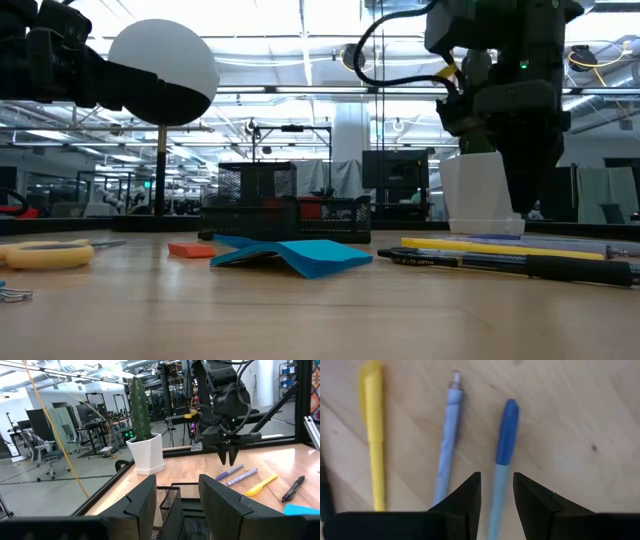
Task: Pick and place office supplies into organizer
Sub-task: Put the blue pen into the black desk organizer
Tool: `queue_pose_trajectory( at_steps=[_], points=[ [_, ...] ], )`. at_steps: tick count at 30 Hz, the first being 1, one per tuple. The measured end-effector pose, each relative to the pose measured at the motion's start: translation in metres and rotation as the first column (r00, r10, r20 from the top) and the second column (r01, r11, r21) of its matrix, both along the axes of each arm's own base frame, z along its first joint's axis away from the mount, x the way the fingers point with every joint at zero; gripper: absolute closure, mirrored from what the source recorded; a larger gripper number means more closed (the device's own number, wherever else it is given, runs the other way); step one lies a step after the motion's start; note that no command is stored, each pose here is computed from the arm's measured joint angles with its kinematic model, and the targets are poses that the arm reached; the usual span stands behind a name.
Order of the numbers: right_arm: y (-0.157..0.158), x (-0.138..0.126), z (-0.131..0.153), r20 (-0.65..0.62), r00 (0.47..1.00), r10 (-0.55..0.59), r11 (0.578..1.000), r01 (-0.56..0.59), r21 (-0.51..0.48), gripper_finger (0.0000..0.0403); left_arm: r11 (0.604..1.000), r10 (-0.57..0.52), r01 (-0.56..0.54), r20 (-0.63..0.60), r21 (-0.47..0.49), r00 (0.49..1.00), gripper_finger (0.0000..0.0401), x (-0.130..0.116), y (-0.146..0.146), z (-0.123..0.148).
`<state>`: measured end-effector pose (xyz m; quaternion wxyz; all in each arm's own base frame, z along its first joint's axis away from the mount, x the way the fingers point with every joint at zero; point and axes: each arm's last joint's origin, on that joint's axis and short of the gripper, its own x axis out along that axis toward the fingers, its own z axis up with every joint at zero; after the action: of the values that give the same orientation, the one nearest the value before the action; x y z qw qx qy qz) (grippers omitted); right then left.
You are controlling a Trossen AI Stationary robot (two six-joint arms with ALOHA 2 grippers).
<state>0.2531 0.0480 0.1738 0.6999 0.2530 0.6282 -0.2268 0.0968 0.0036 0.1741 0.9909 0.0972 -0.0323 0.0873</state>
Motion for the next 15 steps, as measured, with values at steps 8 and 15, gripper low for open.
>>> queue_pose_trajectory(
  at_steps=[8, 15],
  points=[
    [0.001, 0.005, -0.013, -0.022, 1.0, 0.018, 1.0, -0.018, 0.005, 0.0298, 1.0, 0.0, 0.0, 0.0, -0.001, 1.0, 0.0247, 0.0, 0.0, 0.0],
    [0.001, 0.008, -0.015, -0.006, 0.999, 0.034, 0.999, -0.034, 0.018, 0.0298, 1.0, 0.0, 0.0, -0.001, 0.0, 1.0, 0.0247, 0.0, 0.0, 0.0]
  ],
)
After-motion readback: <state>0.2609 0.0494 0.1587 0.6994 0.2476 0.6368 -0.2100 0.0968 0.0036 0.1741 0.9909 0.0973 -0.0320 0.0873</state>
